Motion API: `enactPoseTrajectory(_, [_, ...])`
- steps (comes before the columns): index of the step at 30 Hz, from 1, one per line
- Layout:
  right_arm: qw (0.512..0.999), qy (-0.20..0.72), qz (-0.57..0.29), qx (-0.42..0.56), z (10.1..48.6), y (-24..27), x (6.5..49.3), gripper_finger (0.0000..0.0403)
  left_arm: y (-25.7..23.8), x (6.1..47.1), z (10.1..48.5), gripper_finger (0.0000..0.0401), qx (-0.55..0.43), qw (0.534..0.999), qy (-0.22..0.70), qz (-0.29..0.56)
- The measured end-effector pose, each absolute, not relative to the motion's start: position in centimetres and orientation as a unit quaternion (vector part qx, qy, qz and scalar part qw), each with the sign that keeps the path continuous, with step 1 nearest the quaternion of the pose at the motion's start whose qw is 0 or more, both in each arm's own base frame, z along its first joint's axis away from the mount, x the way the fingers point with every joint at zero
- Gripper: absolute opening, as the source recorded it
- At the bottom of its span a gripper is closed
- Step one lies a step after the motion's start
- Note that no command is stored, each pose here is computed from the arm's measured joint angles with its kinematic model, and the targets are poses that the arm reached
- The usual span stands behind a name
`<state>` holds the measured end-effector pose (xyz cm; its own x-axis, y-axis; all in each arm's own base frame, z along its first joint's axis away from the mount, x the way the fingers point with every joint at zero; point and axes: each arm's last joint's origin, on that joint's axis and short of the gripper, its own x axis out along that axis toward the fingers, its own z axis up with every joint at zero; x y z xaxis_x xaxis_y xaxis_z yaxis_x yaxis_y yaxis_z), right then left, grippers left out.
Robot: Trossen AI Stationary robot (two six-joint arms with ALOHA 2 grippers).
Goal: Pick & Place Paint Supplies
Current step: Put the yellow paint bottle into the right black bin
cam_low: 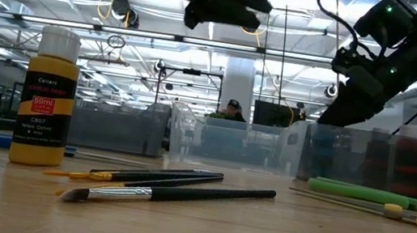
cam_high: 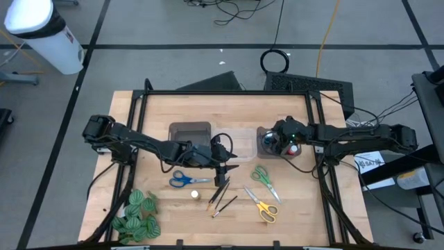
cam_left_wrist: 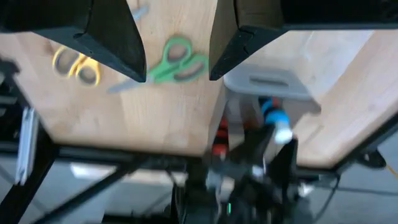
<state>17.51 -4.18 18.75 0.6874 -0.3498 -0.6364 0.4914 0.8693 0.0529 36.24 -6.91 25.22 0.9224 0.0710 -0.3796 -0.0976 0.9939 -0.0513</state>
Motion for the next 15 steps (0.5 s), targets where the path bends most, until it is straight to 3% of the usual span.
enactPoseTrajectory(7, [0.933,0.263,-0.223,0.098,20.7,-3.9,16.3,0.0250,-6.7,35.1,25.0,0.0204,-0.042,0.967,0.248,0.053])
enactPoseTrajectory(15, [0.964,0.181,-0.169,0.092,23.2,-2.7,14.5,0.0242,-7.9,29.3,27.0,0.0183,-0.093,0.922,0.363,0.096])
